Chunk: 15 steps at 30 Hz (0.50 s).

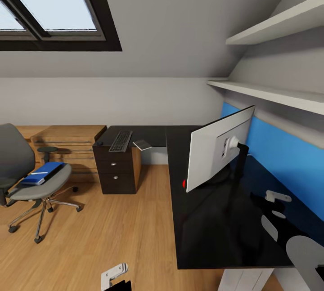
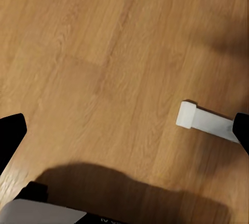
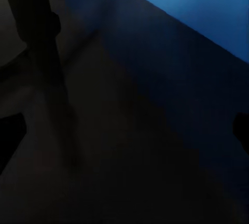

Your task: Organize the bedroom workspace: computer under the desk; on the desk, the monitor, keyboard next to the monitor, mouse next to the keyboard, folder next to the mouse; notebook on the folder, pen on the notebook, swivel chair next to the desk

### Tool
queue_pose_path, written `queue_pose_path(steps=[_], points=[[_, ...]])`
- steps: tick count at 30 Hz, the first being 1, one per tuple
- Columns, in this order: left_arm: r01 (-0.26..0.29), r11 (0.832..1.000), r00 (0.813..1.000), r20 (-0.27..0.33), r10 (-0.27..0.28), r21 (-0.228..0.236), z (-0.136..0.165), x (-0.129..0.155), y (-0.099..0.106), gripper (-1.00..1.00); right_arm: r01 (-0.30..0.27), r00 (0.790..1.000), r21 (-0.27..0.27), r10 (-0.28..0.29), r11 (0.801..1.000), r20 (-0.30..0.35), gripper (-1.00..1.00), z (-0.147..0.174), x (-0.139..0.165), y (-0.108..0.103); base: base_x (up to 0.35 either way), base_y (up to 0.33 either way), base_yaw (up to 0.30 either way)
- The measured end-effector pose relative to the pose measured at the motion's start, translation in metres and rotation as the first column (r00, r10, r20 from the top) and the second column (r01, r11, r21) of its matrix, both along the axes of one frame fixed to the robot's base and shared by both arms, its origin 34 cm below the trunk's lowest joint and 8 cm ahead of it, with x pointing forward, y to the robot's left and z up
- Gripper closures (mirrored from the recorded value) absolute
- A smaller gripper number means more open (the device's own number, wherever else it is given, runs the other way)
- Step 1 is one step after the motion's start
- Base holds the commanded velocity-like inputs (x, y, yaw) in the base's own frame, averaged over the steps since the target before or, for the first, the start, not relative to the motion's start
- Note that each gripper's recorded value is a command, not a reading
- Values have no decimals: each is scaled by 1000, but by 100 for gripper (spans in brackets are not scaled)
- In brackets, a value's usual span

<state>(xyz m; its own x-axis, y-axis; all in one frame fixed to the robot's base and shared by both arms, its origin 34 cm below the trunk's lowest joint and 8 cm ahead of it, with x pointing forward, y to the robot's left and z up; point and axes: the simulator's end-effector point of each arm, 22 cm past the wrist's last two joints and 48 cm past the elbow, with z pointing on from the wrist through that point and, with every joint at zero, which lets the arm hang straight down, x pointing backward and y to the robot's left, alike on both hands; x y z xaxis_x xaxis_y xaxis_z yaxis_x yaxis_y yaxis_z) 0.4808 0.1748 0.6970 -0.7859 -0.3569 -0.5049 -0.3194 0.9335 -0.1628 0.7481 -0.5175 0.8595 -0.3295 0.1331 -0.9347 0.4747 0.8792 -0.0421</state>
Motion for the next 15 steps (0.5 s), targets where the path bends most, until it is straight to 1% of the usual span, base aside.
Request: queue_pose_path(steps=[1, 2, 5, 13, 14, 15], points=[[-2, 1000, 1000, 2, 2, 1, 2, 0, 0, -100, -1, 1000, 5, 1, 1000, -12, -100, 0, 0, 0, 0, 0, 0], [-6, 1000, 1000, 8, 6, 3, 3, 1, 1, -100, -17, 998, 26, 18, 1000, -54, -100, 4, 5, 6, 0, 0, 0], [-8, 1000, 1000, 10, 7, 4, 7, 1, 2, -100, -31, 997, 42, 34, 999, -74, -100, 12, 8, 12, 0, 0, 0], [-8, 1000, 1000, 11, 8, 10, 18, 0, 5, -100, -58, 995, 47, 62, 997, -81, -100, 26, 6, 22, 0, 0, 0], [-7, 1000, 1000, 11, 7, 9, 20, 0, 5, -100, -76, 993, 47, 80, 996, -83, -100, 30, 5, 28, 0, 0, 0], [-7, 1000, 1000, 11, 7, 9, 21, 0, 5, -100, -83, 993, 48, 86, 995, -84, -100, 32, 4, 30, 0, 0, 0]])
